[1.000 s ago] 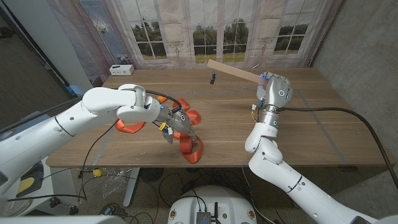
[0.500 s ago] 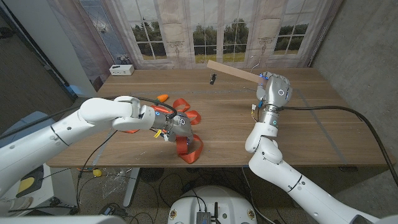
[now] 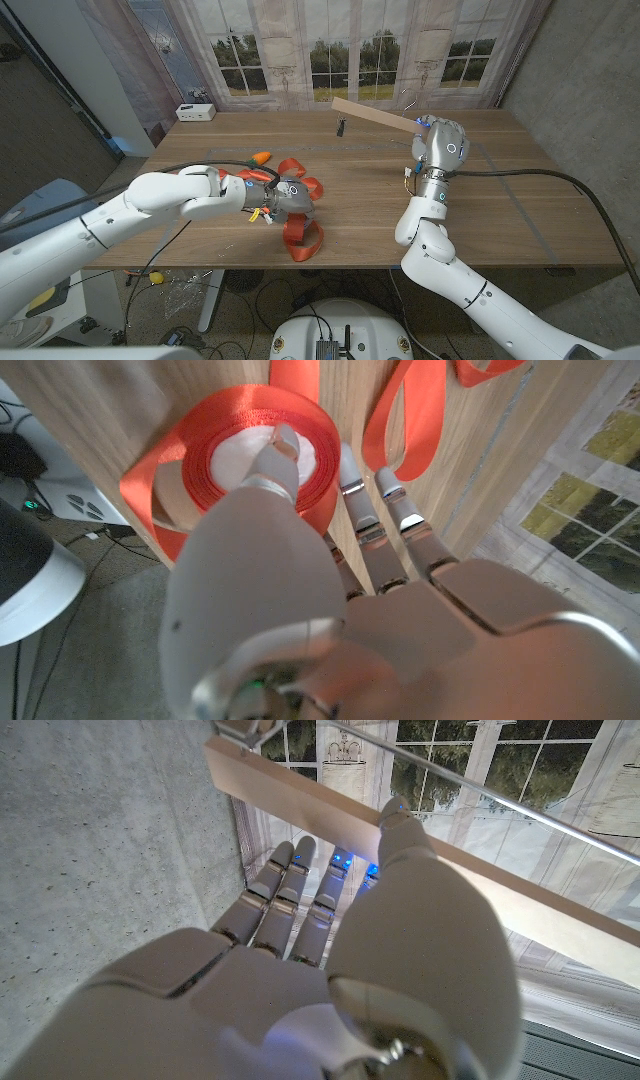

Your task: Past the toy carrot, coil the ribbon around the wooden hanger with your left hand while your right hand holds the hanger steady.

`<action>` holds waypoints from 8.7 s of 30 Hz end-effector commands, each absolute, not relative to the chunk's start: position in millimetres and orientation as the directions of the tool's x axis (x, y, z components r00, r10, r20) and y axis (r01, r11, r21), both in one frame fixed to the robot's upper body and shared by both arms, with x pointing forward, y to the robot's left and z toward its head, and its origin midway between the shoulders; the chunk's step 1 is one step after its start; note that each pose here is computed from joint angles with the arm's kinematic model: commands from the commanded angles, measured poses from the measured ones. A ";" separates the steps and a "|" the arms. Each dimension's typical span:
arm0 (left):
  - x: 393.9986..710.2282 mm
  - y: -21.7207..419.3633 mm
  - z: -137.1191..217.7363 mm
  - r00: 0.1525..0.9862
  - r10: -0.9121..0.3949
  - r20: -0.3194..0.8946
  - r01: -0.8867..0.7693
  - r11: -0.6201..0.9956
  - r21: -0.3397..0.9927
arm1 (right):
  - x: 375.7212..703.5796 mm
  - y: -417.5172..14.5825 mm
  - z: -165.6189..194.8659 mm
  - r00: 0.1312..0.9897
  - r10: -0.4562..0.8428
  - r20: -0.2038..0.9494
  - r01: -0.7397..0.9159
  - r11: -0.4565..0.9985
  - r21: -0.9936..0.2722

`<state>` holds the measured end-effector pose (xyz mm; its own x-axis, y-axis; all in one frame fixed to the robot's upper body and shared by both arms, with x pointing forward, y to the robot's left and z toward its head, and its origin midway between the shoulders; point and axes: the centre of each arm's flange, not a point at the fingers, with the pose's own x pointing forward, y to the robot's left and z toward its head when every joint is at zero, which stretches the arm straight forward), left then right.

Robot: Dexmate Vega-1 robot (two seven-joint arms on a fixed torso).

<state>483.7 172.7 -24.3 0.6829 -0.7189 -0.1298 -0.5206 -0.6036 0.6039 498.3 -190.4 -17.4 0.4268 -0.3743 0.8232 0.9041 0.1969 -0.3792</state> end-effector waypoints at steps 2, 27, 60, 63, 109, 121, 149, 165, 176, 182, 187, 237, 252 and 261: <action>485.3 177.5 1.7 0.721 -0.681 0.128 -0.553 -0.453 0.699 | 496.5 -195.4 -16.3 0.419 -0.368 0.830 0.906 0.230 -0.355; 490.6 227.6 44.6 0.739 -0.426 0.522 -0.507 0.158 0.847 | 493.0 -212.7 -26.5 0.405 -0.380 0.832 0.909 0.265 -0.321; 503.8 302.9 116.0 0.745 -0.357 0.563 -0.249 0.635 0.731 | 494.6 -209.9 -51.4 0.386 -0.351 0.853 0.914 0.273 -0.301; 509.3 303.8 127.5 0.742 -0.378 0.554 -0.210 0.654 0.727 | 494.7 -202.4 -51.1 0.382 -0.318 0.868 0.915 0.266 -0.304; 474.5 210.9 245.1 0.461 -0.688 0.560 -0.080 0.596 0.799 | 547.7 -146.7 -32.1 0.452 -0.103 0.886 0.861 0.309 -0.403; 454.8 184.4 247.4 0.358 -0.750 0.556 -0.055 0.578 0.814 | 562.9 -138.9 -23.9 0.473 -0.127 0.872 0.855 0.306 -0.419; 428.4 153.2 227.3 0.237 -0.818 0.524 0.016 0.542 0.840 | 576.3 -122.1 -8.3 0.541 -0.339 0.770 0.839 0.279 -0.467; 431.8 146.9 187.0 0.180 -0.862 0.474 0.210 0.505 0.837 | 579.8 -128.1 6.0 0.466 -0.465 0.752 0.883 0.289 -0.369; 454.5 146.9 138.5 0.237 -0.877 0.419 0.383 0.480 0.789 | 576.1 -141.5 9.8 0.380 -0.510 0.772 0.917 0.319 -0.241; 469.4 159.2 112.4 0.294 -0.851 0.436 0.459 0.526 0.716 | 575.4 -151.5 9.3 0.328 -0.541 0.774 0.926 0.345 -0.151; 477.3 171.8 97.2 0.331 -0.816 0.474 0.500 0.578 0.645 | 574.2 -159.3 9.4 0.292 -0.567 0.770 0.931 0.352 -0.094; 550.0 314.1 76.0 0.708 -0.095 0.699 0.149 0.989 -0.017 | 555.9 -168.9 -6.4 0.187 -0.471 0.862 0.838 0.534 0.110; 569.8 310.1 165.1 0.718 -0.170 0.675 0.126 0.985 0.115 | 562.3 -151.0 -11.5 0.187 -0.358 0.915 0.845 0.534 0.036; 566.6 291.4 228.7 0.680 -0.226 0.698 0.110 0.972 0.208 | 572.8 -140.9 -16.6 0.212 -0.308 0.928 0.844 0.536 -0.014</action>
<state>567.2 305.3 162.2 0.7021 -0.1749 0.6902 0.1353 0.9845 0.1118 563.2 -152.3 -11.4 0.1915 -0.3707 0.9088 0.8439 0.5350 0.0404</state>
